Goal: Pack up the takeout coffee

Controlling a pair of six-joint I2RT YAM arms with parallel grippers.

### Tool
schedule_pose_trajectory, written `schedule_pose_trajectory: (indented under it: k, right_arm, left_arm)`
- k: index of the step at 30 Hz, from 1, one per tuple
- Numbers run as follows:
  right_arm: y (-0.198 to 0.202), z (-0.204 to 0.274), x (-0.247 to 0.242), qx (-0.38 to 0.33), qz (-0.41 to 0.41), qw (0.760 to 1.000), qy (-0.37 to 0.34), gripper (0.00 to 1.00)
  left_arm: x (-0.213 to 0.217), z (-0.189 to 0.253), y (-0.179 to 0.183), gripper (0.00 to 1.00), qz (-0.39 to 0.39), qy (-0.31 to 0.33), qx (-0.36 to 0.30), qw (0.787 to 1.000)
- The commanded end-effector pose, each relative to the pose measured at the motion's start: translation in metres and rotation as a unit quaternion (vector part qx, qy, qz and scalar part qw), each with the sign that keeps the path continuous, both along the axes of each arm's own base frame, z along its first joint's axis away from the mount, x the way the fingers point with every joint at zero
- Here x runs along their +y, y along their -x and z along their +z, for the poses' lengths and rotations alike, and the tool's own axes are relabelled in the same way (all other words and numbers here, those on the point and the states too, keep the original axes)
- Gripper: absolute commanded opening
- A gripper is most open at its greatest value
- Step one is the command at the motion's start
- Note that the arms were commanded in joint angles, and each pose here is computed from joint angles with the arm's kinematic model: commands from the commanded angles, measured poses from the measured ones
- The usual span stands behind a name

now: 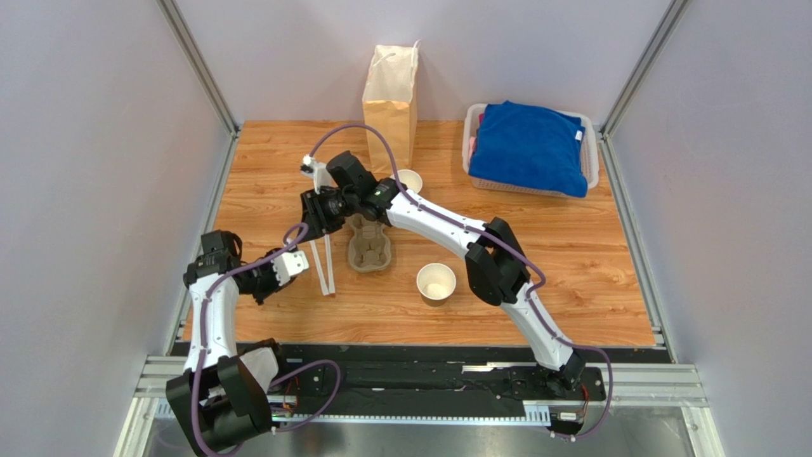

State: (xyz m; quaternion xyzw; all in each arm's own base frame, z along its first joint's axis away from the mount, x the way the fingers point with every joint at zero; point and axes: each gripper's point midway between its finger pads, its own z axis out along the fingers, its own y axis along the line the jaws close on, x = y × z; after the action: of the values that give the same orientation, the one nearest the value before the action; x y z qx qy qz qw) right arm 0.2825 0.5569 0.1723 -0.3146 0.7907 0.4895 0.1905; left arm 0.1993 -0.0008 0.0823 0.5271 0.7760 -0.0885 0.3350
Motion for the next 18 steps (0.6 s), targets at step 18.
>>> schedule_pose_trajectory:
  k: [18]
  right_arm:
    - [0.015, -0.022, 0.043, -0.012, 0.013, 1.0, -0.025, 0.48]
  left_arm:
    - [-0.013, -0.001, 0.016, 0.0, -0.122, -0.029, -0.046, 0.991]
